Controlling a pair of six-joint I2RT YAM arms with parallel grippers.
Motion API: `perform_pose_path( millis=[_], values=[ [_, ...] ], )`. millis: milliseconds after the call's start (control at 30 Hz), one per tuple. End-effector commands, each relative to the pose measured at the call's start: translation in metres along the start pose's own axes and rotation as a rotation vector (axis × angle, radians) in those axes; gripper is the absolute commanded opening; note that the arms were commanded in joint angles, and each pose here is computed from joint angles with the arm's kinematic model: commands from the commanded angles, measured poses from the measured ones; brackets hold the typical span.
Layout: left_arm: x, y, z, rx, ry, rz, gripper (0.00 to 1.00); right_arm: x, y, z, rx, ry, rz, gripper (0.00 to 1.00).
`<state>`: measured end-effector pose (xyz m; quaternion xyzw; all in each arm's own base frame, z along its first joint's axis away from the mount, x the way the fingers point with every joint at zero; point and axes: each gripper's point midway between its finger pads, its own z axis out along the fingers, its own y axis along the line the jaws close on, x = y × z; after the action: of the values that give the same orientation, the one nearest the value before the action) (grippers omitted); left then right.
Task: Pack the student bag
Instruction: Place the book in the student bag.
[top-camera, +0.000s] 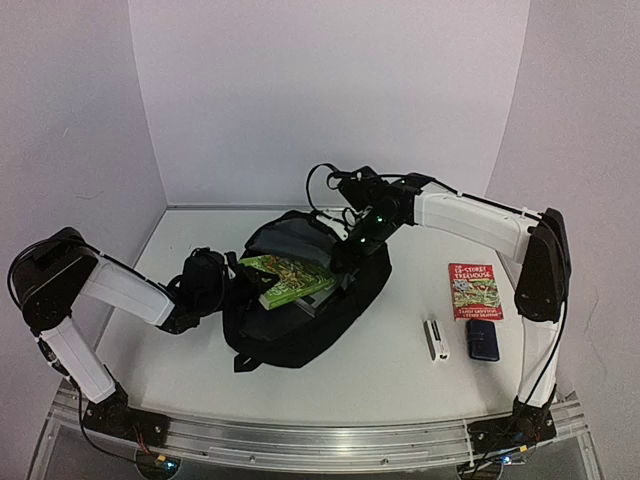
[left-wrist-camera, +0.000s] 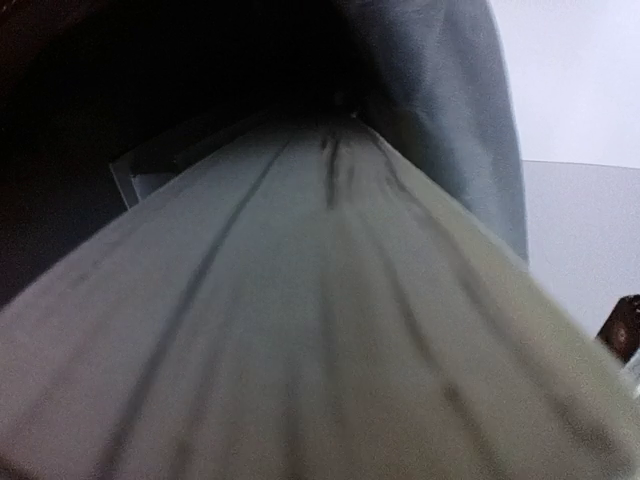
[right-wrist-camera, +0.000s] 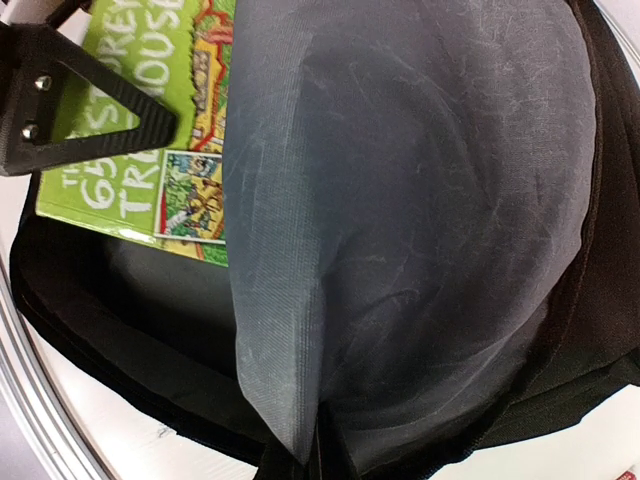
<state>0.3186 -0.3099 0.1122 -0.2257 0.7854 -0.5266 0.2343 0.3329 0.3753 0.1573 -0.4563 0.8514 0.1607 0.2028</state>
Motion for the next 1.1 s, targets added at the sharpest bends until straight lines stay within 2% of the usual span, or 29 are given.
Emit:
perform_pose_path(
  millis=[0, 67, 167, 333, 467, 533, 733, 833, 1067],
  values=[
    [-0.004, -0.016, 0.004, 0.034, -0.043, -0.045, 0.42, -0.030, 0.010, -0.038, -0.012, -0.130, -0.019, 0.00],
    [0.000, -0.008, -0.002, -0.025, -0.050, -0.039, 0.55, -0.028, 0.010, -0.037, -0.014, -0.124, -0.018, 0.00],
    [0.007, -0.002, -0.015, -0.120, -0.078, 0.001, 0.68, -0.026, 0.011, -0.035, -0.015, -0.118, -0.021, 0.00],
    [0.013, 0.008, -0.035, -0.239, -0.098, 0.009, 0.74, -0.024, 0.010, -0.032, -0.019, -0.111, -0.021, 0.00],
    [0.017, 0.017, -0.047, -0.295, -0.094, -0.005, 0.74, -0.024, 0.011, -0.031, -0.025, -0.110, -0.022, 0.00],
    [0.019, 0.018, -0.048, -0.284, -0.088, -0.010, 0.70, -0.024, 0.011, -0.029, -0.026, -0.108, -0.022, 0.00],
    [0.023, 0.005, -0.028, -0.214, -0.054, 0.039, 0.35, -0.023, 0.014, -0.028, -0.041, -0.105, -0.022, 0.00],
    [0.025, -0.010, -0.010, -0.171, -0.030, 0.064, 0.23, -0.023, 0.016, -0.029, -0.054, -0.108, -0.023, 0.00],
    [0.020, -0.035, 0.026, -0.097, -0.028, 0.100, 0.14, -0.020, 0.023, -0.032, -0.088, -0.109, -0.025, 0.00]
  ],
)
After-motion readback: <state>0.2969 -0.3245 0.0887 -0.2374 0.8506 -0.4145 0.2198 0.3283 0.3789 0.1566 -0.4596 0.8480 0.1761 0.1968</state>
